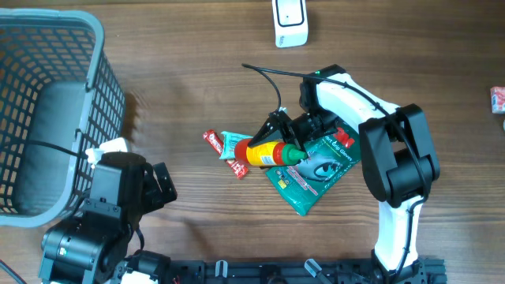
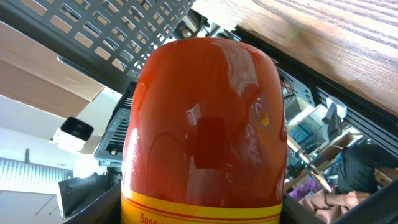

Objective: Scan the item barcode
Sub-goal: 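Lift the sauce bottle and carry it toward the right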

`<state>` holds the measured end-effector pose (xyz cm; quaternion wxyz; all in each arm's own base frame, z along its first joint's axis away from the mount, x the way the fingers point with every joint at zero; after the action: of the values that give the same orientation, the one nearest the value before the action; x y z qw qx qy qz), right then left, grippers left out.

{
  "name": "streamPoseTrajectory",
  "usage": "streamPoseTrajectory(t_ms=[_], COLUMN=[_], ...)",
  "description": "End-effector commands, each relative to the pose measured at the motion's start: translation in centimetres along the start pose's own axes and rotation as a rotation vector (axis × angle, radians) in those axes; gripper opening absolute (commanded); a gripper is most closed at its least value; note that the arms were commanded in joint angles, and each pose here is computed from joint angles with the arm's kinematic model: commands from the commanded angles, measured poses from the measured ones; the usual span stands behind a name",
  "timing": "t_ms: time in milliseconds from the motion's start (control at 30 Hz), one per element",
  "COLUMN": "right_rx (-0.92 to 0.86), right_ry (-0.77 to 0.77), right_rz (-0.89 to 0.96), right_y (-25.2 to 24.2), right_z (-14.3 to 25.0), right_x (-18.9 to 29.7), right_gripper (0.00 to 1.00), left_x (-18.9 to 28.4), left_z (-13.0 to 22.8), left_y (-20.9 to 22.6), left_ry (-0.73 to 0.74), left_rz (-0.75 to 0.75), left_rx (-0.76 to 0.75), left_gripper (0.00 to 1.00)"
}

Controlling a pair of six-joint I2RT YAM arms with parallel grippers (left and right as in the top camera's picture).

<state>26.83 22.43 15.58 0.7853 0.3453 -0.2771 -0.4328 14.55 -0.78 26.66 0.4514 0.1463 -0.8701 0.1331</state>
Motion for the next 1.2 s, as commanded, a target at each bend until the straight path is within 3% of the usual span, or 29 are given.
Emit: streamPoseTrajectory(t_ms=[0, 500, 933, 1167], right_rx=[0.03, 0.107, 0.032, 0.101], right_ry=[-0.006, -0.036, 0.003, -0.008], right_rz=[-0.009, 0.153, 0.141, 0.092], right_y=[0.8, 1.5, -2.5, -1.8], right_z=[1.0, 4.7, 7.4, 8.8], right_x=[0.1, 0.7, -0.1, -0.1], right_gripper=[0.24, 0.22, 0.21, 0.2], left_x=[0.0, 0.0, 0.0, 0.0], left_z=[0.0, 0.0, 0.0, 0.0], left_y=[0.0, 0.0, 0.0, 0.0], left_ry=[0.0, 0.0, 0.0, 0.0], left_rz=[0.003, 0.003, 0.003, 0.003], left_rx=[-0.01, -0.01, -0.01, -0.01], left_gripper=[1.0, 1.0, 1.0, 1.0])
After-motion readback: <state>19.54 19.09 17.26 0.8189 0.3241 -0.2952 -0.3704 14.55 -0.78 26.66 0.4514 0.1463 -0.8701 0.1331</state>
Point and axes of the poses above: each gripper's point midway between its finger pads, its own x axis back along the fingers, its own y axis along the line the jaws close on, z = x × y, the point moved 6 cm from there along x, back along the fingers, and after that the axes turned 4 degrees about x, right-handed, at the moved point
